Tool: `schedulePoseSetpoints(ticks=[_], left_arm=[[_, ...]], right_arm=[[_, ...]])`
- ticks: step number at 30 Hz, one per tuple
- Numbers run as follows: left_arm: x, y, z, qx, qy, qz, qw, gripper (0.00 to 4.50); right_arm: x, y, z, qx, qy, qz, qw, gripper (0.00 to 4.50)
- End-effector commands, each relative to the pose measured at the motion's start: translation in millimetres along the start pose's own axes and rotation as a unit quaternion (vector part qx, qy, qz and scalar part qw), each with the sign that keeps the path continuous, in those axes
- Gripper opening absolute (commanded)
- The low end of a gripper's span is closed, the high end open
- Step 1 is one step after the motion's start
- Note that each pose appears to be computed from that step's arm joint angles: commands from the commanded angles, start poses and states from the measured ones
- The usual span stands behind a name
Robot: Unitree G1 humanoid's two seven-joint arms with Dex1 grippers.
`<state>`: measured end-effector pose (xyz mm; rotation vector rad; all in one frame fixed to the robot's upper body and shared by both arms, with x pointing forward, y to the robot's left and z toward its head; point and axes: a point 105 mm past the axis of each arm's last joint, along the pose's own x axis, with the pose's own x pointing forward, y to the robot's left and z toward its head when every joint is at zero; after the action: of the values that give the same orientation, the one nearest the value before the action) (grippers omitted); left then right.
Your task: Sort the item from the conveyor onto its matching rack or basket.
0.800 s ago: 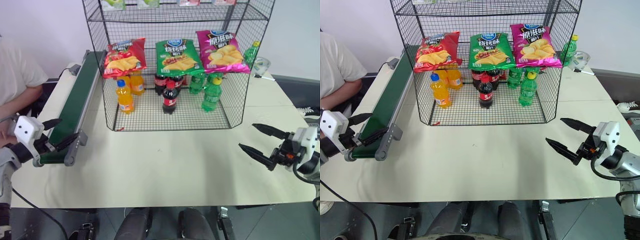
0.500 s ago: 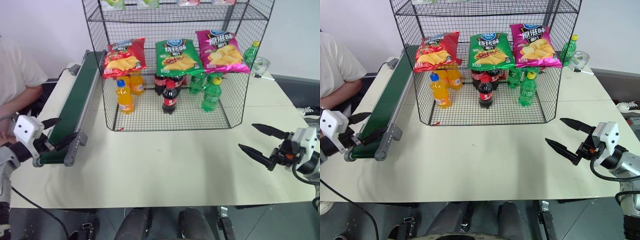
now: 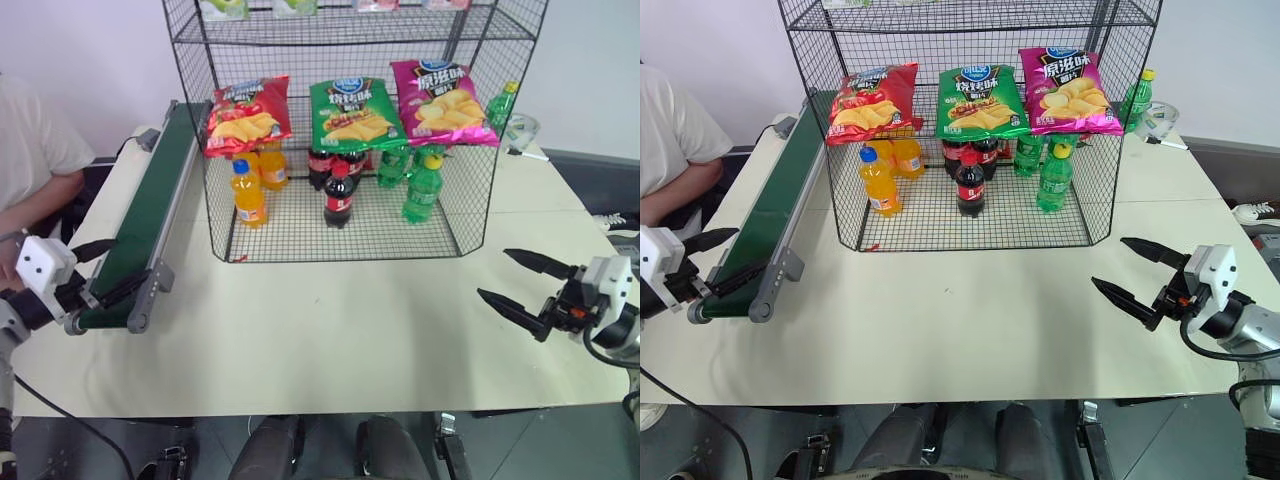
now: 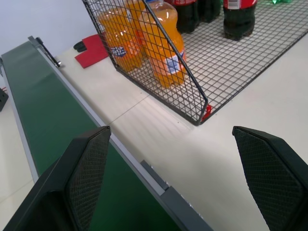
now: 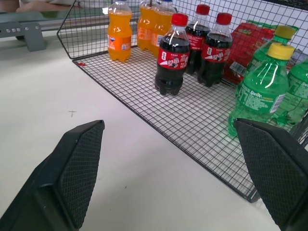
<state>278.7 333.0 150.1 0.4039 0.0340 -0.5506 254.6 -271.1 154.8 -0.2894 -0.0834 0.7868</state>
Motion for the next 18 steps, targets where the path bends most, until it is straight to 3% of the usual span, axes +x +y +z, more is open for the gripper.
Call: schedulePoseSetpoints(ticks=[1, 14, 18], left_arm=[[-7, 7, 7, 0.015, -0.005, 0.012, 1.0, 4.23], [-16, 8, -3, -0.047, -0.018, 0.063, 0.997, 4.23], [-18, 8, -4, -0.028, -0.011, 0.078, 0.997, 4.23]], right_arm=[[1, -3, 6, -0.018, -0.01, 0.0, 1.0, 4.5], [14, 5, 5, -0.015, -0.013, 0.029, 0.999, 4.5], [19, 8, 4, -0.012, -0.017, 0.034, 0.999, 4.5]])
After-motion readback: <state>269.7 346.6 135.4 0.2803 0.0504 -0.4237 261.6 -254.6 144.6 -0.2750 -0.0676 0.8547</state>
